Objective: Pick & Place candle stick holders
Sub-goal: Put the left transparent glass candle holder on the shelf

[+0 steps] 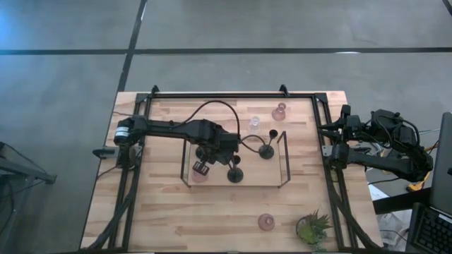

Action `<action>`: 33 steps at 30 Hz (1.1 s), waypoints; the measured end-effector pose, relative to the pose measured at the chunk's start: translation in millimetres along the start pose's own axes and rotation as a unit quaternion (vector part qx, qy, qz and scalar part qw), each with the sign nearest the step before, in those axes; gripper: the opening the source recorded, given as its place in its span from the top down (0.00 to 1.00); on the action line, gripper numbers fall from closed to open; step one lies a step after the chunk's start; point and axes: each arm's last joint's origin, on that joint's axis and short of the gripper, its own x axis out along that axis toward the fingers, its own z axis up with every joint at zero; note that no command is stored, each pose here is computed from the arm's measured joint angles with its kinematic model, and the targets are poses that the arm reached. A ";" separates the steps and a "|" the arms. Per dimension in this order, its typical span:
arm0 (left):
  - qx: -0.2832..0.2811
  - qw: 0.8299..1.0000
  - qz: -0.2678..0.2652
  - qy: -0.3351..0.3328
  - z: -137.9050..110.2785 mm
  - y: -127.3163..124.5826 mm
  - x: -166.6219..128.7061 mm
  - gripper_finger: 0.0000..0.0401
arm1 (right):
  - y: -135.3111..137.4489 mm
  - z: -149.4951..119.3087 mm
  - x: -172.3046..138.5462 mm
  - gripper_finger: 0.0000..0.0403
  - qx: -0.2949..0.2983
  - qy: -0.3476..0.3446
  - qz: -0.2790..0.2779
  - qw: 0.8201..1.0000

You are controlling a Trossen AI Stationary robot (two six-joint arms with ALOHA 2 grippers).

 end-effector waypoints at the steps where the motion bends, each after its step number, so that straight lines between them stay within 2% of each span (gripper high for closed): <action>1: 0.000 1.000 0.000 0.000 -0.1 -0.1 1.7 0.92 | 0.0 0.1 -0.1 0.84 0.000 0.000 0.000 1.000; 7: -0.003 1.000 -0.006 0.010 -1.8 -1.7 15.5 0.92 | 0.0 0.0 0.0 0.84 0.000 0.000 0.000 1.000; 19: -0.007 1.000 -0.009 0.007 -1.4 -2.0 18.7 0.92 | 0.0 0.1 -0.1 0.84 0.000 0.000 0.000 1.000; 25: -0.007 1.000 -0.013 0.005 -1.4 -2.3 19.3 0.85 | 0.0 0.0 -0.1 0.84 0.000 0.000 0.000 1.000; 33: -0.007 1.000 -0.011 0.001 -0.5 -1.6 19.6 0.85 | 0.0 0.1 -0.1 0.84 0.000 0.000 0.000 1.000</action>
